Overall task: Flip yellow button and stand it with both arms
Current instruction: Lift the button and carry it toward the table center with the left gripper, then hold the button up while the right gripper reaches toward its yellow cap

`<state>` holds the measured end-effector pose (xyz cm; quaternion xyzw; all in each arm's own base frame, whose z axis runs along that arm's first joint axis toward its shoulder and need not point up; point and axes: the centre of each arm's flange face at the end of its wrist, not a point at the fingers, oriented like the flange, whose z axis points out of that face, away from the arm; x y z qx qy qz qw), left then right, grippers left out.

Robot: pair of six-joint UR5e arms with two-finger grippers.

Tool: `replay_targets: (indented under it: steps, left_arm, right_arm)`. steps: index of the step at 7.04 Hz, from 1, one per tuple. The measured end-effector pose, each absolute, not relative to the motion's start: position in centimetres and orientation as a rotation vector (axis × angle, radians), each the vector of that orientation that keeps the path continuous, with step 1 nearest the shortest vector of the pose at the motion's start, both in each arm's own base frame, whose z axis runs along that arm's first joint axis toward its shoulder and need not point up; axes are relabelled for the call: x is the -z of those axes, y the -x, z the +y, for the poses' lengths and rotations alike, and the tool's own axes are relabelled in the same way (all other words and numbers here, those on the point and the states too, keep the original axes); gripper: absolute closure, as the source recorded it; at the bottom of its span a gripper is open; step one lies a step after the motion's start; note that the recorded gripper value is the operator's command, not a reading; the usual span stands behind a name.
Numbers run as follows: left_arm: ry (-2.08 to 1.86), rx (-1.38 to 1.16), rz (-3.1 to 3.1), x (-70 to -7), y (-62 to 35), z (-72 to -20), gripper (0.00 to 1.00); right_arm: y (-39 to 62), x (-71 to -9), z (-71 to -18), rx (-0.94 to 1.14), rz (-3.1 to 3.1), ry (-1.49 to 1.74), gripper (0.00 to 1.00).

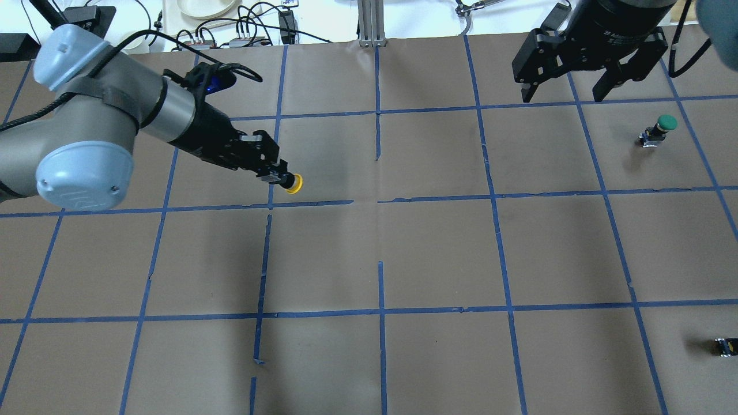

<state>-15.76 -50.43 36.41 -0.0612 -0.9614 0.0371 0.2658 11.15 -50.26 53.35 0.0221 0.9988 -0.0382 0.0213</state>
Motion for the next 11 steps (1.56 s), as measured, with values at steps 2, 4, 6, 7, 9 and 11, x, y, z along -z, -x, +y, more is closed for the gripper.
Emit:
replay_targets:
  steps: [2, 4, 6, 7, 9, 11]
  left_arm:
    - [0.038, -0.035, -2.362, -38.3, 21.8, -48.9, 1.00]
    - [-0.018, 0.020, -2.102, -40.3, 24.0, -48.6, 1.00]
    - [-0.042, 0.068, -1.892, -41.7, 24.9, -48.7, 1.00]
    - [-0.058, 0.090, -1.824, -42.0, 25.1, -49.1, 1.00]
    - [-0.098, 0.127, -1.764, -42.9, 25.2, -49.5, 1.00]
    - [-0.121, 0.146, -1.719, -43.7, 25.1, -49.9, 1.00]
  right_arm:
    - [-5.7, -53.7, -51.1, 0.111, 3.003, -0.131, 0.00]
    - [1.3, -53.4, -51.3, 0.102, 2.841, -0.253, 0.00]
    - [6.2, -52.2, -50.1, 0.021, 2.580, -0.393, 0.00]
    - [6.6, -51.3, -49.6, -0.039, 2.412, -0.434, 0.00]
    - [4.8, -48.7, -49.7, -0.149, 2.113, -0.462, 0.00]
    - [1.5, -47.9, -50.8, -0.147, 1.989, -0.414, 0.00]
